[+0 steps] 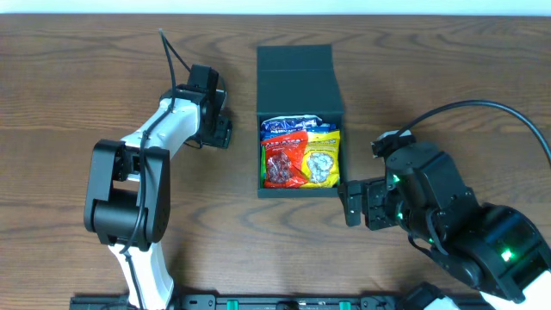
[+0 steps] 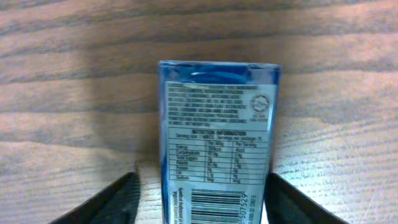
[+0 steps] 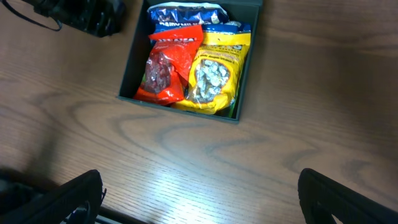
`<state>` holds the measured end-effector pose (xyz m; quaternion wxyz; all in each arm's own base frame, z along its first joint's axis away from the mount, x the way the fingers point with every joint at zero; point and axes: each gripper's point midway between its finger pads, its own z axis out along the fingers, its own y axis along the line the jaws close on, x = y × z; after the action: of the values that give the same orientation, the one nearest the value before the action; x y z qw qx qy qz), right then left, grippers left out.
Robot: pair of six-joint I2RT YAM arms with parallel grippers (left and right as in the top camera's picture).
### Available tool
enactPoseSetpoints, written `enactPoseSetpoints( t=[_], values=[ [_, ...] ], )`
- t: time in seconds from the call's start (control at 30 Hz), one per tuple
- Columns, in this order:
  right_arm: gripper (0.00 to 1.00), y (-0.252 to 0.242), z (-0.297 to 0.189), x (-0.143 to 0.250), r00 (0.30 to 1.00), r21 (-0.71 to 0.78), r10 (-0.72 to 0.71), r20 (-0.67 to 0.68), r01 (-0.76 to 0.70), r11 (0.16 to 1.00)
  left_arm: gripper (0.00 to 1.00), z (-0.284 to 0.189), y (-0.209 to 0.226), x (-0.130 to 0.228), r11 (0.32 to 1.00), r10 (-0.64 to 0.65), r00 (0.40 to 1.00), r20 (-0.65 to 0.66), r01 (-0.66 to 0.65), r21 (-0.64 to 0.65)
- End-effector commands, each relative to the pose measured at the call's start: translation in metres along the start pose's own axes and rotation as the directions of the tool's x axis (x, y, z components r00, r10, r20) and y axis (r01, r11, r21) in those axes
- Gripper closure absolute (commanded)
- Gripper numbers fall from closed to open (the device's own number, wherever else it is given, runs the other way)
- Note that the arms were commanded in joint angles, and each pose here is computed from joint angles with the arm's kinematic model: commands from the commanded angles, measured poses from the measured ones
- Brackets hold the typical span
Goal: Pack container
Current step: 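Lower left gripper onto the small blue packet and grasp it, then carry the blue packet right and lower it into the box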
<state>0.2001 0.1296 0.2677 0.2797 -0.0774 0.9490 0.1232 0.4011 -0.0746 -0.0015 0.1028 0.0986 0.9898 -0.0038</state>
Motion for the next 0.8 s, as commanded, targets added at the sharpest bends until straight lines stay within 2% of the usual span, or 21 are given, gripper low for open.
enactPoseSetpoints(
  t=[0.0,0.33,0.6,0.77],
  values=[
    [0.01,0.000,-0.003,-0.004,1.000,-0.002,-0.004,0.013,0.004,1.000,0.45,-0.005,0.003,-0.001,1.000,-0.014,1.000,0.012,0.014,-0.023],
    [0.01,0.000,-0.003,-0.004,1.000,-0.002,-0.004,0.013,0.004,1.000,0.62,-0.006,0.004,0.010,0.999,-0.039,0.999,-0.030,0.038,-0.027],
    [0.01,0.000,-0.003,-0.004,1.000,-0.002,-0.004,0.013,0.004,1.000,0.88,-0.016,0.003,0.026,0.997,-0.077,0.993,-0.092,0.075,-0.031],
    [0.01,0.000,-0.003,-0.004,1.000,-0.002,-0.004,0.013,0.004,1.000,0.94,-0.031,-0.006,0.030,0.996,-0.082,0.992,-0.098,0.085,0.022]
  ],
)
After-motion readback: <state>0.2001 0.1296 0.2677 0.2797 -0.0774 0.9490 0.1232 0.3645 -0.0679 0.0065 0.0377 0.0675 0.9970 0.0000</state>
